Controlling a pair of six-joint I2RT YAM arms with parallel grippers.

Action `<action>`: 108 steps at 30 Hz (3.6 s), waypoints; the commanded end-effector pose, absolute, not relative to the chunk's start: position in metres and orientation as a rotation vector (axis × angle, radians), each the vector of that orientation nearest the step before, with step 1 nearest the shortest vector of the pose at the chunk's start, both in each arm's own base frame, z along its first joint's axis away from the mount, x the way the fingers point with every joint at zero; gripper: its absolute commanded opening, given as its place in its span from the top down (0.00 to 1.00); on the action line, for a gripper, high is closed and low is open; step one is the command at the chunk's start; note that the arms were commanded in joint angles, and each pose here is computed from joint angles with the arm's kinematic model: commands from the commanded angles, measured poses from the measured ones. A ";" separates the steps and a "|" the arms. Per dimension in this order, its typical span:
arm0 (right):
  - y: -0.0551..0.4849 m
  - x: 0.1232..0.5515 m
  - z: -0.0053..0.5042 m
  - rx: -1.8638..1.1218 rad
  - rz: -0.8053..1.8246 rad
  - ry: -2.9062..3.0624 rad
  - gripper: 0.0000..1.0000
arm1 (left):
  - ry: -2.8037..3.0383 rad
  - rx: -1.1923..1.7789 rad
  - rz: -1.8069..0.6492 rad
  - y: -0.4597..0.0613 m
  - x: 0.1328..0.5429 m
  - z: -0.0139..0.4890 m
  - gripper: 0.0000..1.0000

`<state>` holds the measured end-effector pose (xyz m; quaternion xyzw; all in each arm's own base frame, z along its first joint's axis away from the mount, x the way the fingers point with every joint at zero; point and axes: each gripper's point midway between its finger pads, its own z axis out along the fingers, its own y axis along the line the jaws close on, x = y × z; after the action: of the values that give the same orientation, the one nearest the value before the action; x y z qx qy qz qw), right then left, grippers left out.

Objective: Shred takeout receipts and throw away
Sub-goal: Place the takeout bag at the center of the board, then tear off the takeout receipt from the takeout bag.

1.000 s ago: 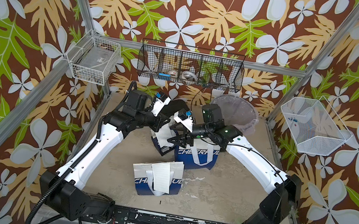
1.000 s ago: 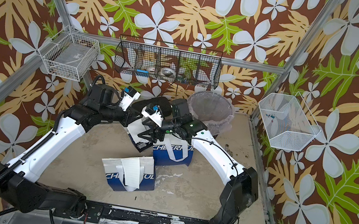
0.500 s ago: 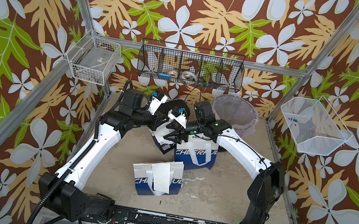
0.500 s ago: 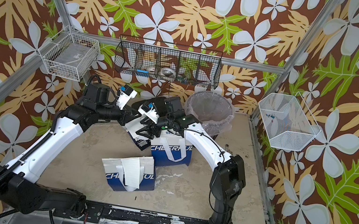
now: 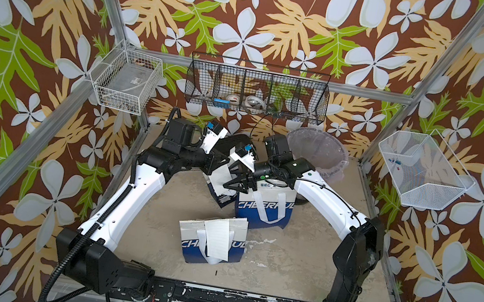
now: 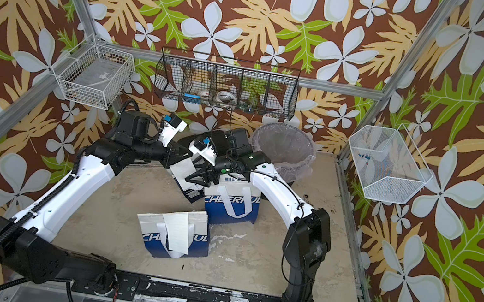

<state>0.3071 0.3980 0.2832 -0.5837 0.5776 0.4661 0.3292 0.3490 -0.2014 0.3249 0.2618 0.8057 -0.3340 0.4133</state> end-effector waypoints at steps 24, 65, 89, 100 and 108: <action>0.404 0.315 0.243 -1.541 1.180 1.590 1.00 | 2.175 0.529 -0.872 -0.198 0.358 0.286 0.98; 0.403 0.335 0.219 -1.492 1.172 1.737 1.00 | 2.335 0.506 -0.297 -0.123 0.336 0.246 0.51; 0.398 0.323 0.222 -1.551 1.209 1.700 1.00 | 2.212 0.774 -0.244 -0.137 0.352 0.251 0.61; 0.398 0.328 0.223 -1.544 1.209 1.707 1.00 | 2.123 0.949 -0.268 -0.162 0.348 0.249 0.73; 0.396 0.327 0.228 -1.535 1.202 1.698 1.00 | 2.172 0.878 -0.205 -0.152 0.355 0.250 1.00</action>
<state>0.3311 0.3973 0.2251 -0.5696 0.6331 0.4456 0.2760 0.3508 -0.1591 0.2439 0.3603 0.8475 -0.1004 0.3768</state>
